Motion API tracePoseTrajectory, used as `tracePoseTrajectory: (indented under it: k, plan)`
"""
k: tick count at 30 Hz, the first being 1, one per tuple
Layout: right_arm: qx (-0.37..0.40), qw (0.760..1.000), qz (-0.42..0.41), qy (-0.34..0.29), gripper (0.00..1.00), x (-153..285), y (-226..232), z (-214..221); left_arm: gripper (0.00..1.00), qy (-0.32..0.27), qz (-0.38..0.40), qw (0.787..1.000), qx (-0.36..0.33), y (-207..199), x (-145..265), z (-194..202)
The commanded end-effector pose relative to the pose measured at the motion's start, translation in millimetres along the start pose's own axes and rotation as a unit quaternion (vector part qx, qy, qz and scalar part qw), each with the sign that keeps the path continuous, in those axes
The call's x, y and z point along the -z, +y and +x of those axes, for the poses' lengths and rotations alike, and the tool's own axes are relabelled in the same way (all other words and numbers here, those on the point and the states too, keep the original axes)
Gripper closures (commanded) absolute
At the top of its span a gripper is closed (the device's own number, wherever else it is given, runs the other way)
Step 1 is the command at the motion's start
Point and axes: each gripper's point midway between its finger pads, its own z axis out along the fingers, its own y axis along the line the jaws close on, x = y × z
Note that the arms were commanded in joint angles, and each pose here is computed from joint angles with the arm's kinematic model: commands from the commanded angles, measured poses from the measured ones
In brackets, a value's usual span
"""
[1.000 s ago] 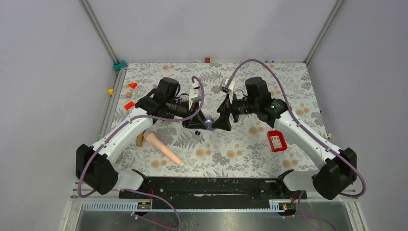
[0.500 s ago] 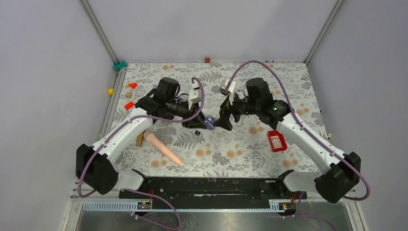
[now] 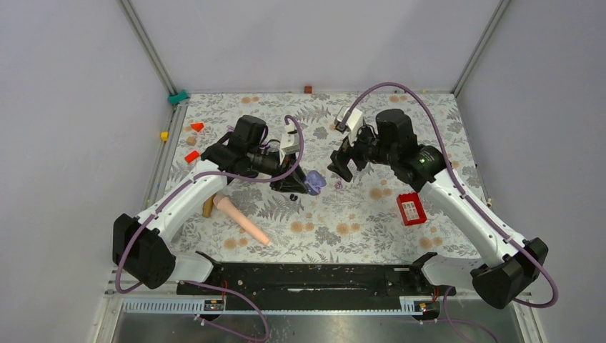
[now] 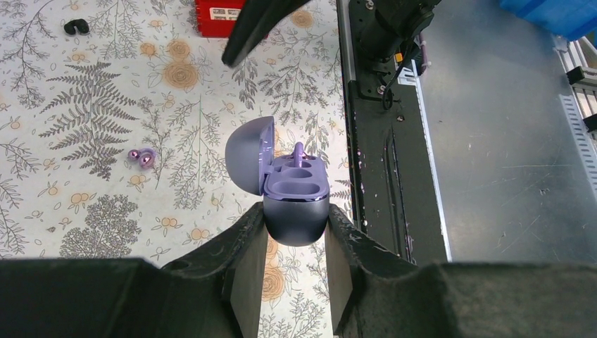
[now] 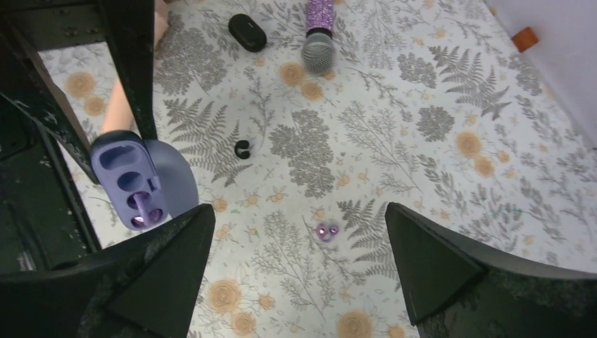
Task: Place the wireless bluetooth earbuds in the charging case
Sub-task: Open the charging case, then pick up the earbud from the center of the board.
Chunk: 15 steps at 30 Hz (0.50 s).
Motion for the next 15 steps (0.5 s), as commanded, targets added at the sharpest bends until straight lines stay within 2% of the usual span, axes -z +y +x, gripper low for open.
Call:
tracePoseTrajectory:
  k: [1, 5, 8, 15]
  plan:
    - [0.078, 0.997, 0.028, 0.009, 0.01, 15.7, -15.8, 0.6, 1.00, -0.014, 0.016, 0.999, -0.027, -9.1, 3.4, -12.4]
    - [0.168, 0.985, 0.015, 0.045, 0.01, -4.6, -27.8, 48.0, 1.00, -0.018, 0.011, 0.999, -0.033, -9.2, 7.8, -15.5]
    - [0.221, 0.973, 0.035, 0.056, 0.01, -23.1, -48.5, 80.7, 1.00, -0.019, 0.005, 0.999, -0.035, -8.0, 10.5, -16.0]
    - [0.356, 0.931, 0.067, 0.041, 0.00, -60.8, -71.5, 139.6, 1.00, -0.018, -0.002, 0.999, -0.034, -5.2, 12.4, -15.1]
